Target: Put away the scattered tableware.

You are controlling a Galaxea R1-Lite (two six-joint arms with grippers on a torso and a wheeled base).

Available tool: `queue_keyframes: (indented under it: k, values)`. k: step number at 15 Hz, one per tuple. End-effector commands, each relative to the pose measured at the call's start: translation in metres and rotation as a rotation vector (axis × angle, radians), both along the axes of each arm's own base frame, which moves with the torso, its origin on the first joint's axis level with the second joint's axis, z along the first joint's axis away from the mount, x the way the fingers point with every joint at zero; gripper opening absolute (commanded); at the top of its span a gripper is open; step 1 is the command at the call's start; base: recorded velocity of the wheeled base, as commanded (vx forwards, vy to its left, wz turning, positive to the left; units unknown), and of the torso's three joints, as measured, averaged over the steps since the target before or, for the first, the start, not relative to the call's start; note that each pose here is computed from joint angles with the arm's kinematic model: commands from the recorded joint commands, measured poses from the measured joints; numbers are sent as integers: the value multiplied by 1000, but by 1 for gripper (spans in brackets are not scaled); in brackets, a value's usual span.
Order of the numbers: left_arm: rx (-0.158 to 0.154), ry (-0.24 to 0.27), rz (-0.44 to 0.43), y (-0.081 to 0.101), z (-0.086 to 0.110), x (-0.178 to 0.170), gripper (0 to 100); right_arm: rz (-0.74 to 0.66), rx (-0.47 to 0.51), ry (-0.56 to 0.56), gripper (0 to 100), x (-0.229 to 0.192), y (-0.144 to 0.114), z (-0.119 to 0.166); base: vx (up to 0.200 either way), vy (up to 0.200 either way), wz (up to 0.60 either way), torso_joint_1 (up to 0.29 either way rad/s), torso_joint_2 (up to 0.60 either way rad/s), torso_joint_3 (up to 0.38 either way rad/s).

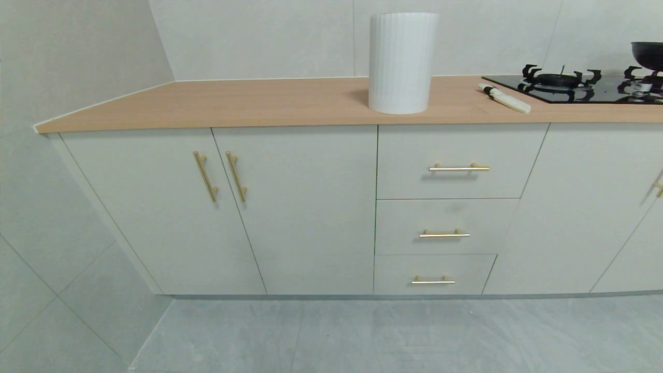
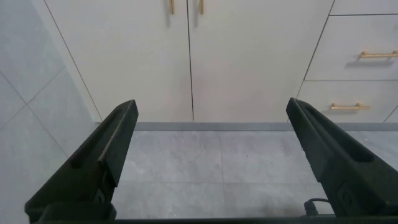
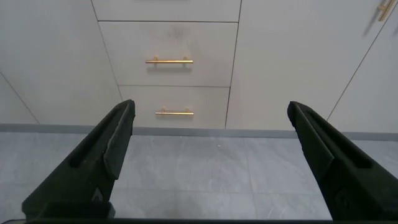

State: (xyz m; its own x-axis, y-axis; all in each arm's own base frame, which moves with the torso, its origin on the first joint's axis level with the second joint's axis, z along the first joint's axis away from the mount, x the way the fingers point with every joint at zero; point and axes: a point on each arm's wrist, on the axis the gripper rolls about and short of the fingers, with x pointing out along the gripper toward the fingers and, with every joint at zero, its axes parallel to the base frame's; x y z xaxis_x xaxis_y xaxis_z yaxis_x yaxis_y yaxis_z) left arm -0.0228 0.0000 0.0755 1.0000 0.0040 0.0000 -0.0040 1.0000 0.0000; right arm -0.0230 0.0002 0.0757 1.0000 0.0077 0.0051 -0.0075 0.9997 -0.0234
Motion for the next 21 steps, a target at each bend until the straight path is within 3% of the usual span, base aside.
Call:
queue_keyframes:
  k: [1, 7, 21]
  values:
    - [0, 2, 1, 0, 0, 0, 100, 0, -1, 5, 100, 0, 0, 0, 0, 0, 0, 0, 0, 0]
    - [5, 2, 1, 0, 0, 0, 100, 8, 5, 5, 100, 0, 0, 0, 0, 0, 0, 0, 0, 0]
    - [3, 2, 1, 0, 0, 0, 100, 9, 11, 5, 100, 0, 0, 0, 200, 0, 0, 2, 2, 2]
